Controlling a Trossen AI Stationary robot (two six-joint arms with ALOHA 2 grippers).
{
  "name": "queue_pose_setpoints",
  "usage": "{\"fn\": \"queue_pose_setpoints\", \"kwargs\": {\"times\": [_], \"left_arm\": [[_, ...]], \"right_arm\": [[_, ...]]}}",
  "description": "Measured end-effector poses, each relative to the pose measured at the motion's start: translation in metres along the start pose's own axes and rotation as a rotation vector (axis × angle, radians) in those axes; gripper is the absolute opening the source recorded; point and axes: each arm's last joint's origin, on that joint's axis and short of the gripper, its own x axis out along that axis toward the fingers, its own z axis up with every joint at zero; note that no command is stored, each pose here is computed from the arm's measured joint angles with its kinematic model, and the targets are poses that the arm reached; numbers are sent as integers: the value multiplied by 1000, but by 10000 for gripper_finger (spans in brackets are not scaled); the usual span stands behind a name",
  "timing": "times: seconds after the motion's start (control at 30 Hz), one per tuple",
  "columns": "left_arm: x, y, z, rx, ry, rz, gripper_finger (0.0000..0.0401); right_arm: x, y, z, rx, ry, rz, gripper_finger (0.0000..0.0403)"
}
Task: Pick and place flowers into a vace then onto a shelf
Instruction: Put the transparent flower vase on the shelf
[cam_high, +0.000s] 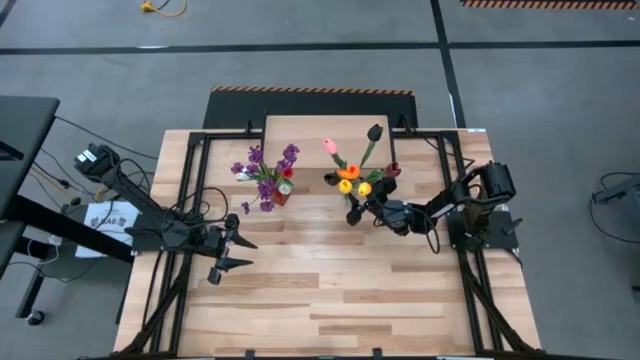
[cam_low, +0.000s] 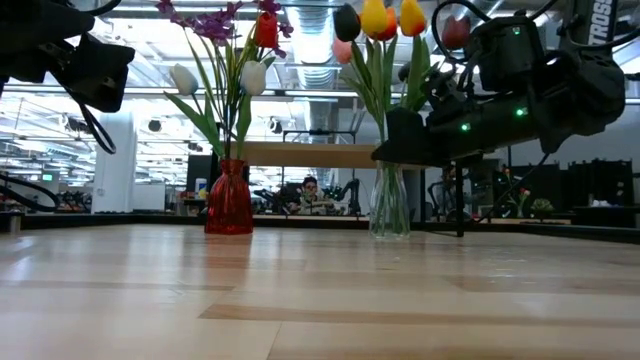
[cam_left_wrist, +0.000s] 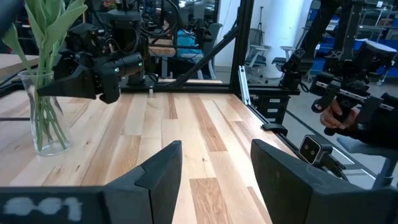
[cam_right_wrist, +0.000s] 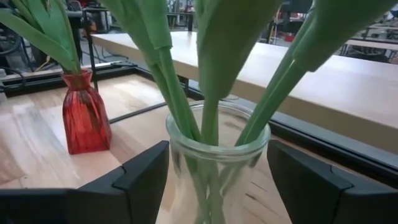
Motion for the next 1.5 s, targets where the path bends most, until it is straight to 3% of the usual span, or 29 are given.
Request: {"fn": "queue_pose_setpoints", "kwargs": {"times": [0.43,0.73,0.97,1.27,1.5], "left_arm": [[0,0,0,-1,-1,-2,183],[0,0,0,-4,-2,-1,183],[0,0,0,-4,-2,-1,183],[0,0,0,-12,-2,-1,183],[0,0,0,-17,-3,-1,183]], "right_arm": [[0,0,0,1,0,0,180],[-4,4,1,36,-6,19,211],[-9,9,1,41,-13,43,178],[-17,15,6,85,-55,68,199],[-24,18,16,106,-78,96,178]]}}
